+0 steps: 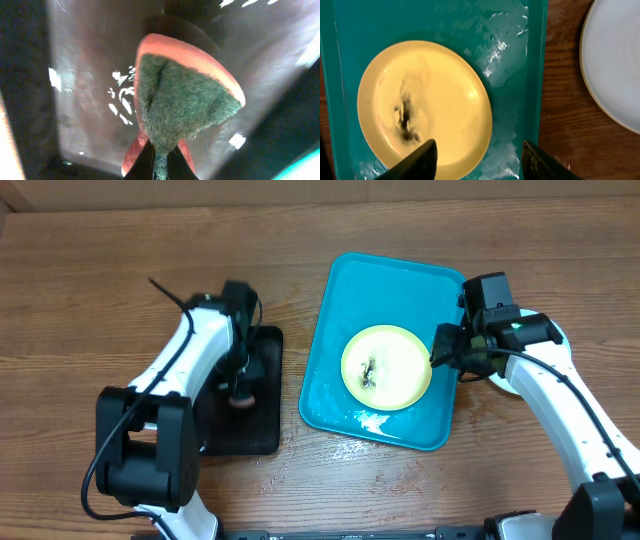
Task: Clean dirty plates on tray and stack at the side
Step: 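Carry the sponge with the left gripper onto the yellow plate, then scrub the yellow plate with the sponge while the right gripper holds it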
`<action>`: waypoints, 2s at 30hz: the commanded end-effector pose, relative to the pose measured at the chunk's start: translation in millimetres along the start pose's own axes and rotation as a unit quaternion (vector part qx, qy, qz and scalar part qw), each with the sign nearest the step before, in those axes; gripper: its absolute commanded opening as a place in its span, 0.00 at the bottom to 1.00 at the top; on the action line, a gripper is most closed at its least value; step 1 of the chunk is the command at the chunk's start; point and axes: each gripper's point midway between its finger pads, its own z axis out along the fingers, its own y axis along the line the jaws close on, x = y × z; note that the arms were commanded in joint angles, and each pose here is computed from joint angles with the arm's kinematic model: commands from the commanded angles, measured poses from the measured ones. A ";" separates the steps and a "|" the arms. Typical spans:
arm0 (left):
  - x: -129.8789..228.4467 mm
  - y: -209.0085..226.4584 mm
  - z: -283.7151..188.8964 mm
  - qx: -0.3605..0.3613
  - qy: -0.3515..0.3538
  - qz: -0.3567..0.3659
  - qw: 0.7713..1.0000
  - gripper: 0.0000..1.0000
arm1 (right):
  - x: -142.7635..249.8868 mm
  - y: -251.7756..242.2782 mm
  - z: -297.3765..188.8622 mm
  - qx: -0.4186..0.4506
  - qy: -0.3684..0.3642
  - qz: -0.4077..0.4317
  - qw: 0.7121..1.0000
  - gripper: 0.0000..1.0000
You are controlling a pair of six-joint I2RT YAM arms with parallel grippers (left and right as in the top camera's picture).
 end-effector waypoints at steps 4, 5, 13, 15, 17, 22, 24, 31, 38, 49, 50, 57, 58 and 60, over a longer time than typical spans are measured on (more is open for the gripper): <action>-36.9 -25.5 -106.4 0.075 -0.087 0.026 0.993 0.04 | -2.5 3.6 22.7 -0.008 0.016 -0.023 1.000 0.56; -37.8 -29.9 -122.1 0.087 -0.097 0.034 0.991 0.04 | -0.5 2.3 30.0 -0.004 0.025 -0.022 0.999 0.56; -23.5 -77.1 -173.5 0.155 -0.130 0.089 0.975 0.04 | 22.6 -3.9 91.4 -0.006 0.109 -0.040 0.993 0.57; -18.7 -90.5 -173.8 0.159 -0.133 0.106 0.972 0.04 | 30.4 -1.0 100.8 -0.019 0.129 -0.040 0.991 0.48; -14.3 -106.2 -174.5 0.165 -0.140 0.126 0.968 0.05 | 35.9 -0.8 106.9 -0.023 0.143 -0.037 0.989 0.34; -3.4 -157.1 -164.5 0.179 -0.149 0.165 0.959 0.04 | 45.6 -5.6 114.7 -0.017 0.160 -0.034 0.986 0.04; 1.4 -175.3 -152.3 0.178 -0.137 0.160 0.961 0.04 | 49.4 -7.4 115.6 -0.015 0.164 -0.033 0.986 0.04; 21.7 -238.4 -79.3 0.176 -0.054 0.153 0.971 0.04 | 51.1 -8.6 116.6 -0.013 0.165 -0.031 0.986 0.04; 31.4 -271.9 4.5 0.140 -0.002 0.142 0.980 0.04 | 50.9 -8.5 116.7 -0.013 0.164 -0.031 0.986 0.04; -15.5 -180.7 30.3 -0.117 -0.096 0.124 0.981 0.04 | 50.2 -8.3 116.9 -0.014 0.163 -0.031 0.986 0.04; -19.3 -172.9 28.4 -0.134 -0.103 0.123 0.978 0.04 | 50.1 -8.2 117.0 -0.014 0.163 -0.031 0.986 0.04; -3.7 -188.8 37.4 -0.067 -0.043 0.115 0.990 0.04 | 49.1 -7.8 117.3 -0.015 0.160 -0.032 0.986 0.04; 3.5 -202.9 40.5 -0.029 -0.022 0.119 0.992 0.04 | 49.1 -7.8 117.3 -0.015 0.160 -0.032 0.986 0.04; 20.1 -238.9 43.7 0.062 0.020 0.145 0.987 0.04 | 49.3 -7.9 117.2 -0.015 0.161 -0.032 0.986 0.04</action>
